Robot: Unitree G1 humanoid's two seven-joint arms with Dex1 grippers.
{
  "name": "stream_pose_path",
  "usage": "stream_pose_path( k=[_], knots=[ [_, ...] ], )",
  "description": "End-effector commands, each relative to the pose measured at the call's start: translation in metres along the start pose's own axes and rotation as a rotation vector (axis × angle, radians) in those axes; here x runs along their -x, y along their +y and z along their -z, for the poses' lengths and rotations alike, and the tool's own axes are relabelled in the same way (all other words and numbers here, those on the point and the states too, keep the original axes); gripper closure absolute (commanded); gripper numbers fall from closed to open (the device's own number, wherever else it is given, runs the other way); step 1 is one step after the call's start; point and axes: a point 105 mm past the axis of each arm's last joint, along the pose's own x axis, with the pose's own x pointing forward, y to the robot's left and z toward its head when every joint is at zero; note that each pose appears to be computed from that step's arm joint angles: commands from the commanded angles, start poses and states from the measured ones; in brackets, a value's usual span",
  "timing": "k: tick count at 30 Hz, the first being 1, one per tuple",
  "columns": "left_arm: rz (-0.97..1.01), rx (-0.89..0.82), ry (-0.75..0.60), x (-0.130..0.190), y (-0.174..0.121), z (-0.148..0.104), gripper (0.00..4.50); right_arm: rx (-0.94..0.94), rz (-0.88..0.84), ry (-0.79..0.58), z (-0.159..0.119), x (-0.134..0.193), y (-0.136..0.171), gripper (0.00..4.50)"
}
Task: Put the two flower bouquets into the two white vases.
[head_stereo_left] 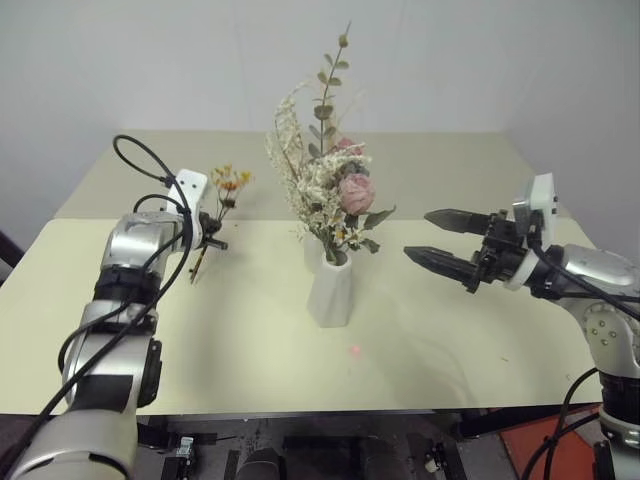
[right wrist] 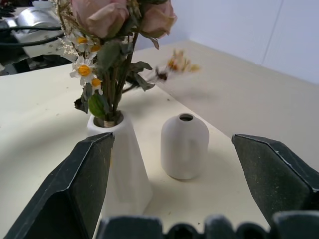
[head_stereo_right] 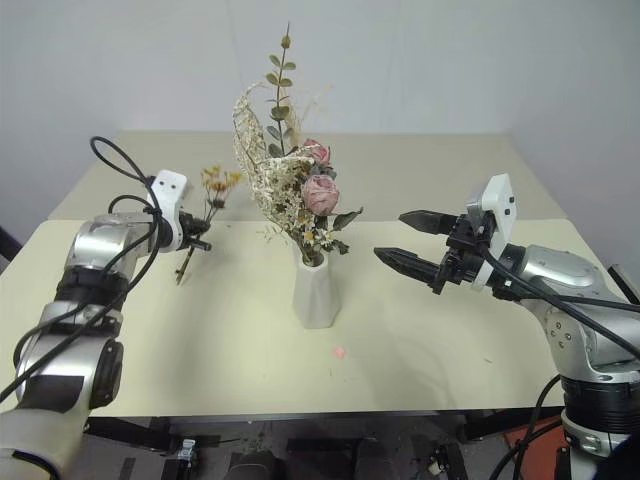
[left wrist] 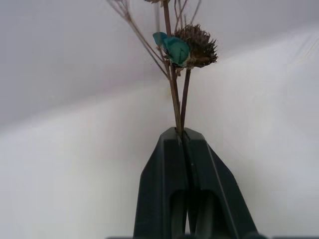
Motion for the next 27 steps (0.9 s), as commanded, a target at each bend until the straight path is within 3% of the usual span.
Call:
stream_pose_path(
  k=[1,13,20,27],
  knots=[
    [0.107,-0.005,-0.324,0.012,-0.014,-0.056,4.43,-0.020,-0.004,-0.016,-0.012,0.008,-0.007,0.00],
    [0.610,0.160,-0.732,0.018,-0.087,-0.130,4.43,-0.027,0.050,0.045,-0.011,0.025,-0.026,0.00],
    [0.769,0.228,-0.777,0.017,-0.110,-0.140,4.43,-0.012,0.077,0.047,-0.014,0.031,-0.023,0.00],
    [0.819,0.227,-0.756,0.014,-0.118,-0.130,4.43,-0.018,0.098,0.045,-0.012,0.035,-0.018,0.00]
  ],
)
